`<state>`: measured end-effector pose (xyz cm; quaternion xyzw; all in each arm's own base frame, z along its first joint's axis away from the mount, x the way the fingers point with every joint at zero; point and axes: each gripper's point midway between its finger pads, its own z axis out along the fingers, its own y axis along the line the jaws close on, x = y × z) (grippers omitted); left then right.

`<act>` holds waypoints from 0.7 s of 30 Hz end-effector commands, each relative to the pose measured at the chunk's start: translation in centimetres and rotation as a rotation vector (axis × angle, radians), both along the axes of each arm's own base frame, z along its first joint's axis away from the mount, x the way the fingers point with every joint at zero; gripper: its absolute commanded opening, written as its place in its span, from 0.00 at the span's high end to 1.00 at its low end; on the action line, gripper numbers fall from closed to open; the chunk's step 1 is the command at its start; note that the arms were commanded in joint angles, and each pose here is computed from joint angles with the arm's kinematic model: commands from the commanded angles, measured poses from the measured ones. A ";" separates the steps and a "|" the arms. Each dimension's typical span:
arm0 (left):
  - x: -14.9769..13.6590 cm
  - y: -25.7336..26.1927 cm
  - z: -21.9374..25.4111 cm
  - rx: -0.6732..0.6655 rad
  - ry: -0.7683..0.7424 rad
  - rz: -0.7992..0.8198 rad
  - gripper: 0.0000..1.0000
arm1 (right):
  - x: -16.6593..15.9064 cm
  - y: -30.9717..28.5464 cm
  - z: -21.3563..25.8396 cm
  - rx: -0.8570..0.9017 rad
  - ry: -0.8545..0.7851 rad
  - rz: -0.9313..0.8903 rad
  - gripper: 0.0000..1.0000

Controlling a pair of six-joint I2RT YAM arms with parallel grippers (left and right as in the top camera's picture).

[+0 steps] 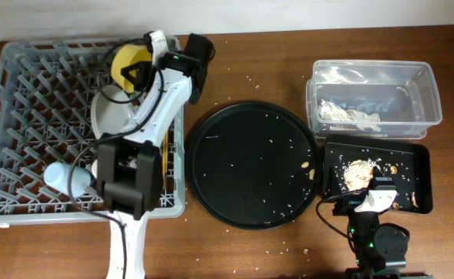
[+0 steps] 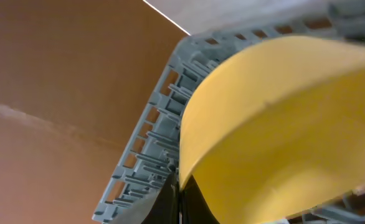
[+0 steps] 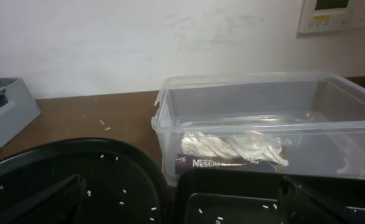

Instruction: Sort waste into correct bins and load items into the dishwasher rack

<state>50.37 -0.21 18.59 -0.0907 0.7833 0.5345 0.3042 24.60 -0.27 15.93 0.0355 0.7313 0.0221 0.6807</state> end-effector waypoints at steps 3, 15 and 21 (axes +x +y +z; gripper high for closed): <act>0.0 -2.0 -3.9 -0.052 0.120 -0.054 1.00 | 0.0 -0.1 -0.3 0.003 0.005 -0.004 0.01; -3.8 -9.4 -6.2 -0.276 0.402 -0.205 0.82 | 0.0 -0.1 -0.3 0.003 0.005 -0.004 0.02; -4.2 -13.0 -1.1 -0.573 0.389 -0.281 0.37 | 0.0 -0.1 -0.3 0.003 0.005 -0.004 0.01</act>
